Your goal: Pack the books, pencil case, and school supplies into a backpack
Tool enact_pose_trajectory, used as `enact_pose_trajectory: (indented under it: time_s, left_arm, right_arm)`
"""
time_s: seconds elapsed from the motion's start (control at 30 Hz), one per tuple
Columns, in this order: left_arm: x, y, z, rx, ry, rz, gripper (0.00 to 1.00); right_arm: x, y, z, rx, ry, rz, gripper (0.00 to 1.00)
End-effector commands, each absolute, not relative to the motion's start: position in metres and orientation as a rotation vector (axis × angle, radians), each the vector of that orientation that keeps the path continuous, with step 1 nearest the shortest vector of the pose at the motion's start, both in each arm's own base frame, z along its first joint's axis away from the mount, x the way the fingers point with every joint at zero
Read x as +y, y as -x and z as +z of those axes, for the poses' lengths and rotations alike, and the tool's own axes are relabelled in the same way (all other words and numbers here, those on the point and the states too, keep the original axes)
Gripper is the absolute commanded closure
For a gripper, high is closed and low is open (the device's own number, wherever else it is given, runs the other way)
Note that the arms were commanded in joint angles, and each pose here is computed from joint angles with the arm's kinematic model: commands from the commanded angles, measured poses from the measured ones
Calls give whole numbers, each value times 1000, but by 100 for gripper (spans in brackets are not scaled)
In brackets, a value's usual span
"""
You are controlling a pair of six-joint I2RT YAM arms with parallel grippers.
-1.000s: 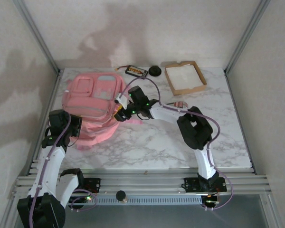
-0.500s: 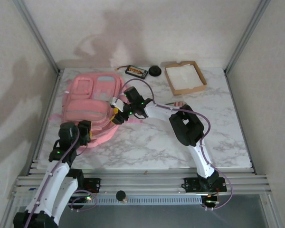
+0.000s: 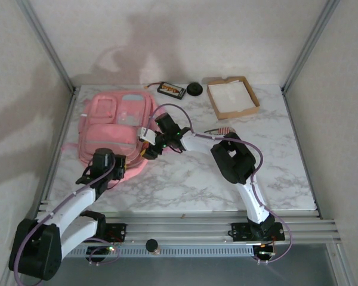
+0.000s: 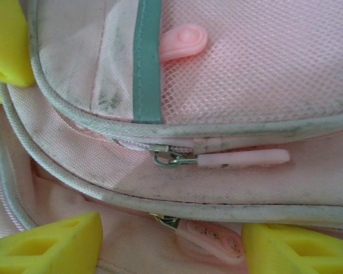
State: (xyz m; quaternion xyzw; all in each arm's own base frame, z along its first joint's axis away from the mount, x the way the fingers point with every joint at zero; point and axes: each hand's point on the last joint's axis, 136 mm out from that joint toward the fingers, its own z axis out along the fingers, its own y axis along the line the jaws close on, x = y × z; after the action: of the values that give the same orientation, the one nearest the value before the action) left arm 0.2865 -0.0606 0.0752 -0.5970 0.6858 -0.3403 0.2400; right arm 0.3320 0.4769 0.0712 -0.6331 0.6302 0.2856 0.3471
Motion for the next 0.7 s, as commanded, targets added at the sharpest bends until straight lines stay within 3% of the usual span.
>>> enact_pose_trajectory:
  time_s: [0.0, 0.13, 0.67]
  left_arm:
    - [-50, -301, 89, 1783, 1631, -911, 88]
    - [-47, -301, 95, 1775, 1624, -913, 100]
    - [-48, -298, 100, 1768, 1625, -972, 100]
  right_arm:
    - [471, -341, 69, 1598, 1634, 608, 32]
    - [464, -362, 76, 1591, 1586, 557, 30]
    - [488, -348, 79, 1403, 1694, 441, 51]
